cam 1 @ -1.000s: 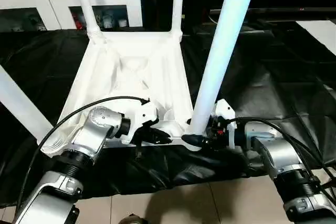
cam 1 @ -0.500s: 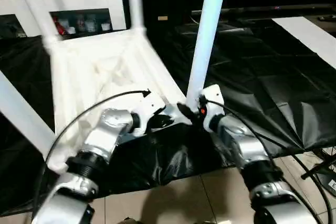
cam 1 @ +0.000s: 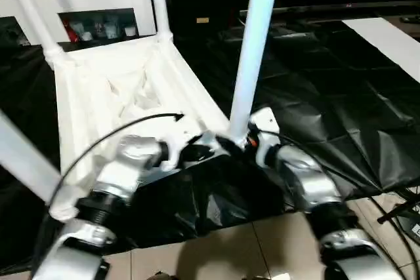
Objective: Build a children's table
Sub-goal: Rotate leg to tighten
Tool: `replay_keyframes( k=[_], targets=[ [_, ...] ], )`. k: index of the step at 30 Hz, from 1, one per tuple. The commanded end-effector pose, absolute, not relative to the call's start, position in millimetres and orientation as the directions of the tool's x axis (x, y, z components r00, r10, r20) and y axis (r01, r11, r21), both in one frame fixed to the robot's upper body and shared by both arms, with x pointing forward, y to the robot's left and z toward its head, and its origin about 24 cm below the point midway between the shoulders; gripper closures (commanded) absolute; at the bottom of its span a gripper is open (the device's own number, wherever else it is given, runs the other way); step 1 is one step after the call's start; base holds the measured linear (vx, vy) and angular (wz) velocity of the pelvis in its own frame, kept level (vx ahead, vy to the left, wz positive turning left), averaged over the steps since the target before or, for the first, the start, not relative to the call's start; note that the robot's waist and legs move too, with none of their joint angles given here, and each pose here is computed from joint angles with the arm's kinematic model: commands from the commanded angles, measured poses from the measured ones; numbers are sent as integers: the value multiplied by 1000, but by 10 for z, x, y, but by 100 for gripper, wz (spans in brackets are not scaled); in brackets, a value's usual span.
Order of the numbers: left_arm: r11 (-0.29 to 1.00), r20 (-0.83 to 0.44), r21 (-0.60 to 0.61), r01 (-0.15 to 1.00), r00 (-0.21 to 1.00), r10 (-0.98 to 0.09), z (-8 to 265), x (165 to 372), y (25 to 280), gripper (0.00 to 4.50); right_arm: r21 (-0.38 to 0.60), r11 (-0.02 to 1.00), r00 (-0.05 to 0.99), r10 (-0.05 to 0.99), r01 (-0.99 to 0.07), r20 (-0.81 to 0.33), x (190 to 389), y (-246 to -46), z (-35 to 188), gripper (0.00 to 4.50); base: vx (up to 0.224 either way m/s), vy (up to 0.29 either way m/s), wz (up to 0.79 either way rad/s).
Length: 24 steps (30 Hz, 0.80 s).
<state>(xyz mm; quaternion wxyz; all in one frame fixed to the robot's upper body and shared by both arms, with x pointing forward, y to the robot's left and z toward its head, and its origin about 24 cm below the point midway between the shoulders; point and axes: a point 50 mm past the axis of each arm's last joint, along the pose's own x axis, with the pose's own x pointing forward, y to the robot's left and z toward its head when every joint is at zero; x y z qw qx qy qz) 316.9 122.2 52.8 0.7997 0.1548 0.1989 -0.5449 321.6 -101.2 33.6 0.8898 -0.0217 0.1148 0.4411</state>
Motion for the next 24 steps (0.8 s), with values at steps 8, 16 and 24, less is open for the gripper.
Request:
replay_keyframes(
  k=[8, 16, 24],
  targets=[
    [144, -441, 40, 989, 146, -886, 696, 3145, 1024, 450, 149, 156, 116, 962, -976, -246, 2834, -745, 270, 66, 0, 0, 0],
    [107, -465, 10, 994, 99, -880, 685, 3148, 1088, 450, 208, 41, -19, 960, -977, -279, 2713, -821, 240, 124, 0, 0, 0],
    [108, -466, 12, 994, 101, -879, 680, 3157, 1110, 450, 227, 23, -43, 958, -974, -285, 2676, -824, 239, 173, 0, 0, 0]
  ],
)
